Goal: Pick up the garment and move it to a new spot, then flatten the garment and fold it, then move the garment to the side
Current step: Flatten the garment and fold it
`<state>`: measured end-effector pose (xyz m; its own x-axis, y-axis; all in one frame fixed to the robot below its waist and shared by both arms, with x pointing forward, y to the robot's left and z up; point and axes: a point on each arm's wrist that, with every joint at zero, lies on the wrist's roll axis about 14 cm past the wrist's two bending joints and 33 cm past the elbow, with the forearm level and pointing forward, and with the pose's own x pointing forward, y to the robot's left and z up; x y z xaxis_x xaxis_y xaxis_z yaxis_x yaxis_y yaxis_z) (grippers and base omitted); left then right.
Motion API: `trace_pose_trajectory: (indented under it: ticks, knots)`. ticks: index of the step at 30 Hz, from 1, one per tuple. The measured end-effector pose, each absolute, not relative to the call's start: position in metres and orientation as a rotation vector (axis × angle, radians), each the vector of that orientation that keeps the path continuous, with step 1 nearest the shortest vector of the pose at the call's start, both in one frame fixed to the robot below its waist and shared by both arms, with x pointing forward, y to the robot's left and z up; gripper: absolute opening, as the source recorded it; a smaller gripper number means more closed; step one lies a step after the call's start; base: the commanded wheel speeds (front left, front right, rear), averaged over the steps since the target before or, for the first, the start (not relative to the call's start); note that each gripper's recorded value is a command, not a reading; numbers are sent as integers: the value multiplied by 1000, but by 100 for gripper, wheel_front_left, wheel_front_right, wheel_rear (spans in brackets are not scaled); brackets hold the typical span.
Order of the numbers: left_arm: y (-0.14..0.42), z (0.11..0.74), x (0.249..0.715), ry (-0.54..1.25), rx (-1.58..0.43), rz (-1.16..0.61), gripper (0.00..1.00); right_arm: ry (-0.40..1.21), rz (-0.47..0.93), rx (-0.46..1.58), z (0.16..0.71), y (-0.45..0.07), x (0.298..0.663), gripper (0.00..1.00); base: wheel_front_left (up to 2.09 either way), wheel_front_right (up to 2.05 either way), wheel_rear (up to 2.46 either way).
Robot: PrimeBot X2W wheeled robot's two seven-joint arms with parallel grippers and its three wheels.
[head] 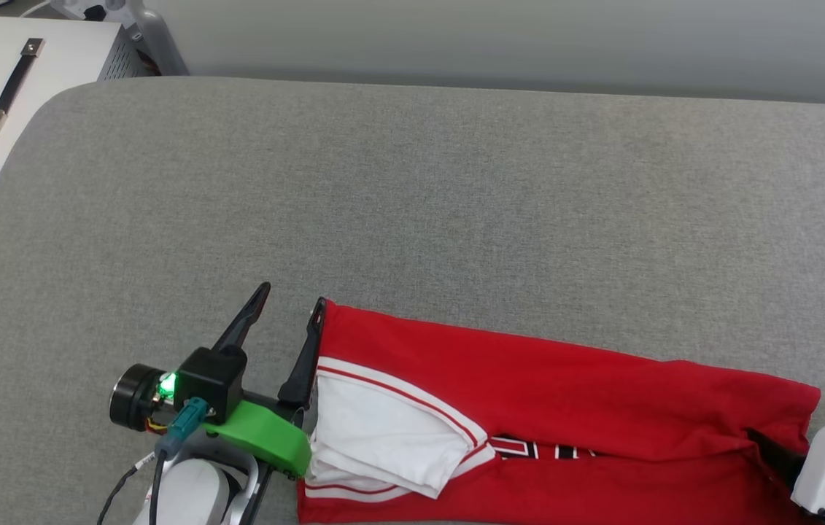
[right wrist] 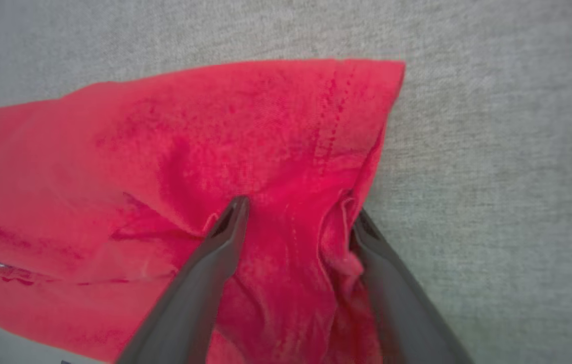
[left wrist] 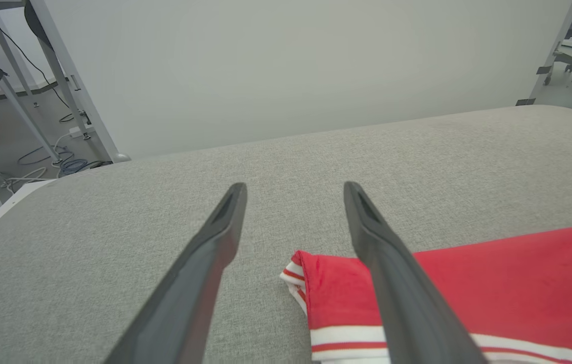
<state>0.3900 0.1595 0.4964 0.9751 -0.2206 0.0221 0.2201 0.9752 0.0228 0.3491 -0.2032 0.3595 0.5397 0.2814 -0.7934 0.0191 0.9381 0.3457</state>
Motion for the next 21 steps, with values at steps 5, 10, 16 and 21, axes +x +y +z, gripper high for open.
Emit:
trace_pose_trajectory:
  ticks: [5, 10, 16, 21]
  knots:
    - [160, 499, 388, -33, 14, -223, 100, 960, 169, 338, 361, -199, 348, 0, 0, 0, 0]
    - [157, 500, 386, -37, 10, -225, 100, 916, 147, 333, 363, -206, 349, 0, 0, 0, 0]
    - [157, 501, 385, -43, 9, -226, 100, 874, 109, 284, 369, -230, 351, 0, 0, 0, 0]
    - [156, 500, 382, -39, 3, -229, 100, 835, 18, 212, 375, -273, 356, 0, 0, 0, 0]
